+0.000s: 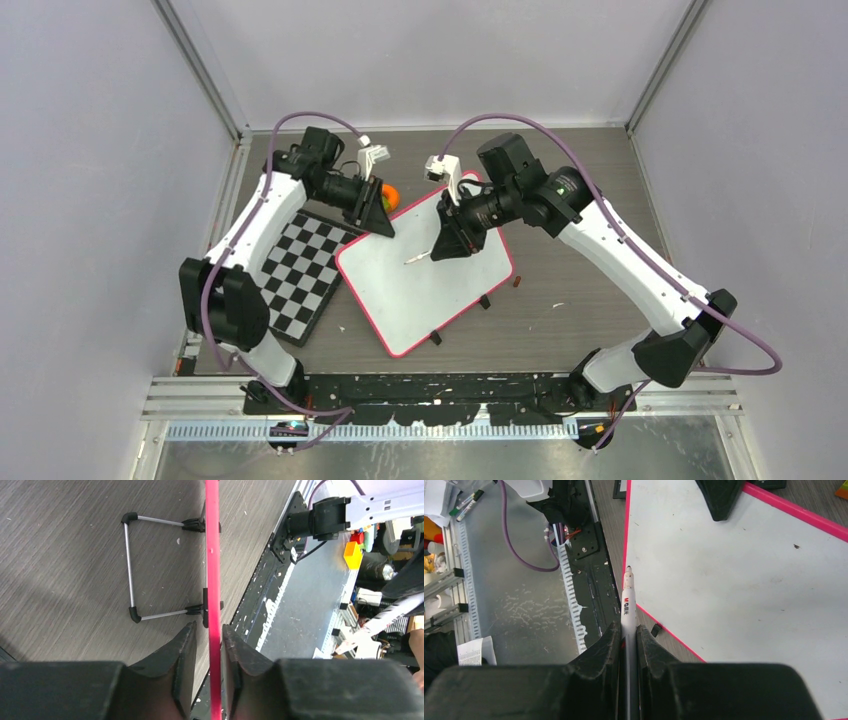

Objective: Write a sentence on the whiteboard
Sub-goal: Move the whiteboard to the center of the board.

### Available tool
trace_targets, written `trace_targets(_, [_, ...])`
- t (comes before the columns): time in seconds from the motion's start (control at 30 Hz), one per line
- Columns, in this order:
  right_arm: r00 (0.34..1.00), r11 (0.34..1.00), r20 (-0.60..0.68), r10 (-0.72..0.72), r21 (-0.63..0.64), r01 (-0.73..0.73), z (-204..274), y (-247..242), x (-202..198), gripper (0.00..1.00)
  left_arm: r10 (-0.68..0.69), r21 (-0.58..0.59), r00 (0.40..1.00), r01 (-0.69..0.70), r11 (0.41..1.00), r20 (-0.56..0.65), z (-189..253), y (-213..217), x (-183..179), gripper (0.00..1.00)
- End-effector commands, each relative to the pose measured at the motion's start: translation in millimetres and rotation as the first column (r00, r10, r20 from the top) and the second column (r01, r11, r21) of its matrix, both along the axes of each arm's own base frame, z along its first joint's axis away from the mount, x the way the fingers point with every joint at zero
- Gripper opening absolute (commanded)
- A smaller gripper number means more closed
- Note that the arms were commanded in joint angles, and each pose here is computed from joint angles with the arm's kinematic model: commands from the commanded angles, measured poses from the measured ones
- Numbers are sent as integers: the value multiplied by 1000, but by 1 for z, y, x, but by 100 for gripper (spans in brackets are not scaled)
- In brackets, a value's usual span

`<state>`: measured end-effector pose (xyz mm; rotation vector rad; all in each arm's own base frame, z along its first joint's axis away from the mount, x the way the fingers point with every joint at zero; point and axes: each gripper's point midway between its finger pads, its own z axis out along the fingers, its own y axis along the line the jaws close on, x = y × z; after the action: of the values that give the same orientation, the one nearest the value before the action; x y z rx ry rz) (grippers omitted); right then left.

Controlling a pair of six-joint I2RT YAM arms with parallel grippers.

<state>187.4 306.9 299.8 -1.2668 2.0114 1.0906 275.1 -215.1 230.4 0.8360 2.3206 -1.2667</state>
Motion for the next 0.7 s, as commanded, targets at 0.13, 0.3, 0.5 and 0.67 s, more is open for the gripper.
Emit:
trace_targets(0.13, [998, 999, 54, 27, 34, -29, 15, -4, -8, 0, -75, 21, 997, 74, 997, 36, 7, -6, 7, 15])
trace_targets(0.3, [998, 999, 44, 34, 34, -35, 12, -1, -7, 0, -148, 62, 988, 145, 987, 44, 5, -15, 6, 6])
trace_targets(0.5, [998, 998, 44, 38, 45, -40, 15, 2, -5, 0, -189, 89, 981, 186, 979, 33, 3, -24, 7, 4])
trace_targets(0.67, [998, 999, 56, 17, 42, -19, 14, 2, -1, 0, -139, 115, 988, 131, 985, 64, 12, -15, 12, 48])
